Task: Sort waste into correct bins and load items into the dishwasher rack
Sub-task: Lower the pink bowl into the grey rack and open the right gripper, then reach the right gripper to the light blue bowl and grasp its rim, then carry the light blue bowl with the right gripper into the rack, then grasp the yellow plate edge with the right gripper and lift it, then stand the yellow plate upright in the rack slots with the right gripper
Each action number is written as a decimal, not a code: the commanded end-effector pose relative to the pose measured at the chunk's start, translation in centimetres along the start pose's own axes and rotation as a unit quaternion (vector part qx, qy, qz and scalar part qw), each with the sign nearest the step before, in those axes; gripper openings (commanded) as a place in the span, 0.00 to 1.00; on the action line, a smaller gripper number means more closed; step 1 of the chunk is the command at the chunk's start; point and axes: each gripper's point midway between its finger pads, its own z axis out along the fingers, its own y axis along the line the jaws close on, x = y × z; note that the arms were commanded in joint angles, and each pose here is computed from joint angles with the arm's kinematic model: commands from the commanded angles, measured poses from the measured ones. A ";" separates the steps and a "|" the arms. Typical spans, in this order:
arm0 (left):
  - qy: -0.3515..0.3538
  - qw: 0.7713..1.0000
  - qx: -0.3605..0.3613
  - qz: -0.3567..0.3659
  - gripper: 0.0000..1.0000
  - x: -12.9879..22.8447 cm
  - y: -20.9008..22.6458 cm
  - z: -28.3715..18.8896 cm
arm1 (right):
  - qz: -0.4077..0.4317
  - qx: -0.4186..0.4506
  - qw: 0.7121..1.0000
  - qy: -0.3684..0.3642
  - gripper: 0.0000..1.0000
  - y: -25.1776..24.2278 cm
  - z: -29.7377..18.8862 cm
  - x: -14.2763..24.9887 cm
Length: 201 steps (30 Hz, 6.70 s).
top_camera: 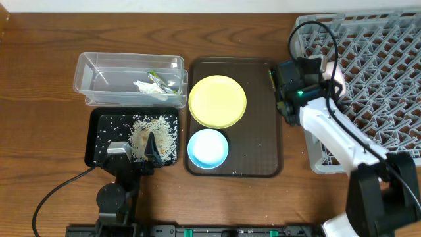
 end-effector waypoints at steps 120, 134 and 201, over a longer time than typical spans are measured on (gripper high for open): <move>0.019 1.000 -0.009 0.005 0.95 1.6 0.5 0.2 | 0.073 -0.356 0.930 -0.049 0.66 5.9 -11.3 -3.2; 0.019 1.000 -0.009 0.005 0.95 1.6 0.5 0.2 | 0.113 -0.479 0.849 0.193 0.49 20.5 -13.4 5.3; 0.019 1.000 -0.009 0.005 0.95 1.6 0.5 0.2 | -0.129 0.151 0.980 -0.021 0.66 -9.6 2.1 -5.1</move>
